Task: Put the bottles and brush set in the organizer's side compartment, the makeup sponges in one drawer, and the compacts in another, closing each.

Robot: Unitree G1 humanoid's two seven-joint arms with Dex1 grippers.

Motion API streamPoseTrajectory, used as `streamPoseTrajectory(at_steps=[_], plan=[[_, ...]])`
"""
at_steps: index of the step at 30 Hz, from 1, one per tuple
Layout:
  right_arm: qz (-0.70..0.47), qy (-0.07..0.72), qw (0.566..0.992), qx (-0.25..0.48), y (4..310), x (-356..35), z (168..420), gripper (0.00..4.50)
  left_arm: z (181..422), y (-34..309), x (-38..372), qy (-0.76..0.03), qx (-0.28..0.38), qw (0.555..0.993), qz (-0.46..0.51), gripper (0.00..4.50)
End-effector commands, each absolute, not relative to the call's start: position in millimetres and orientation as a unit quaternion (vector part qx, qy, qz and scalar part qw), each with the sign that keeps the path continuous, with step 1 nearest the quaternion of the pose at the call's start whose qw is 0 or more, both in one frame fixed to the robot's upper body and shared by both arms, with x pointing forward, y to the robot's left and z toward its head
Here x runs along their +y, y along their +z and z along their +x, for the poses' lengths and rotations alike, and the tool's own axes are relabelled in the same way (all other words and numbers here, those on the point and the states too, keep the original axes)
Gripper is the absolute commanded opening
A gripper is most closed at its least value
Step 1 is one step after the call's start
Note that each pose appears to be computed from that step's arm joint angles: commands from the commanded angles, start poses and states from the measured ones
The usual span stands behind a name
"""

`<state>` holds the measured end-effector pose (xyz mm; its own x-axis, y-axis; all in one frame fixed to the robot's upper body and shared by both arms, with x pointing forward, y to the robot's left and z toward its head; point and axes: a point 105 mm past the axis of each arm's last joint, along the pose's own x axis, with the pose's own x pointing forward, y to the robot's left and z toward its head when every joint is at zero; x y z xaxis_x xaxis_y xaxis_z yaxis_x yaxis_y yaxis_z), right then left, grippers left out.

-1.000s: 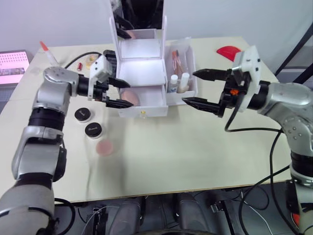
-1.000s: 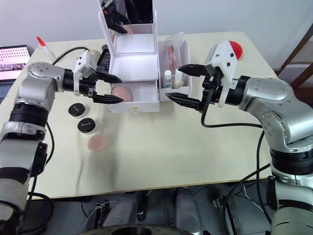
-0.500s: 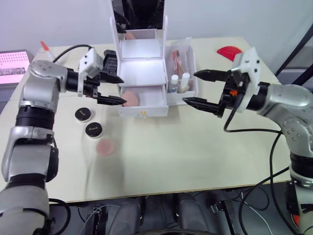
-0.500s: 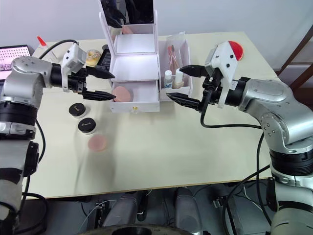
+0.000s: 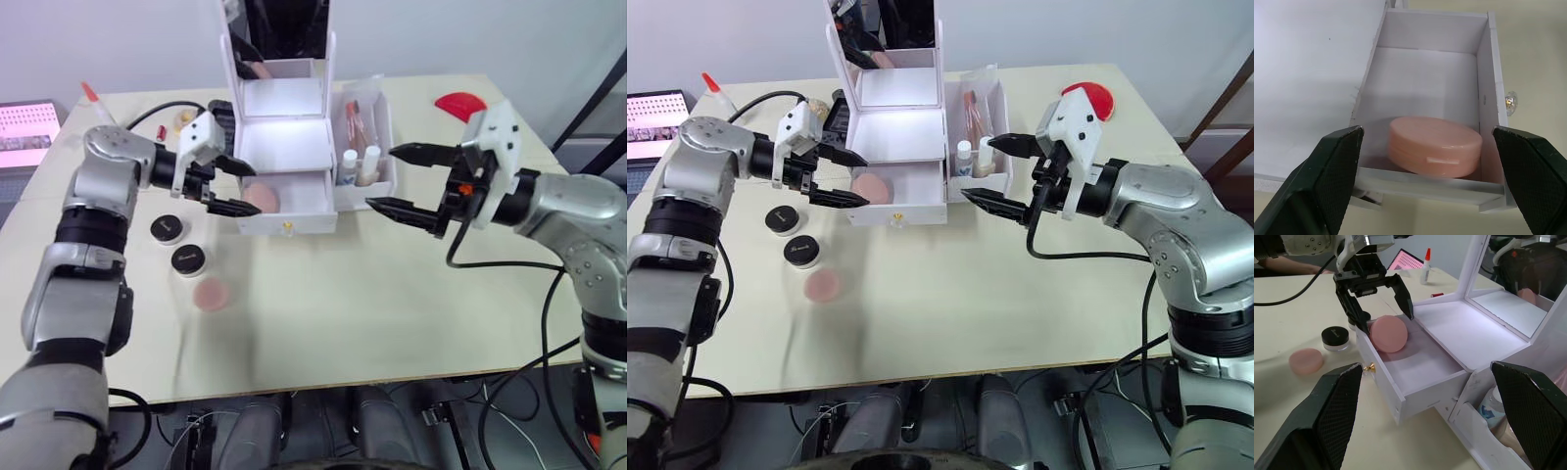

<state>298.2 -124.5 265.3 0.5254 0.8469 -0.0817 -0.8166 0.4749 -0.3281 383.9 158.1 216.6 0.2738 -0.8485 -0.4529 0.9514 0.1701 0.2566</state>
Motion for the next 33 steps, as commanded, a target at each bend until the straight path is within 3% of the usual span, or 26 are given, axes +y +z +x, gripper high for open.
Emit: streamPoseTrajectory(at_steps=[1,7,10,14,33], plan=[[-0.174,0.482,0.855,-0.076,279,-124,292,4.50,386,225,158,-0.590,0.104,0.759,0.257,4.42],[-0.175,0.477,0.858,-0.078,280,-125,293,4.50,386,225,158,-0.593,0.108,0.756,0.257,4.42],[-0.176,0.474,0.859,-0.079,281,-125,294,4.50,386,226,157,-0.594,0.107,0.755,0.257,3.54],[-0.177,0.466,0.863,-0.081,281,-127,296,4.50,385,229,155,-0.599,0.105,0.753,0.252,1.56],[-0.181,0.458,0.867,-0.082,281,-130,301,4.50,381,256,164,-0.596,0.066,0.768,0.226,1.56]])
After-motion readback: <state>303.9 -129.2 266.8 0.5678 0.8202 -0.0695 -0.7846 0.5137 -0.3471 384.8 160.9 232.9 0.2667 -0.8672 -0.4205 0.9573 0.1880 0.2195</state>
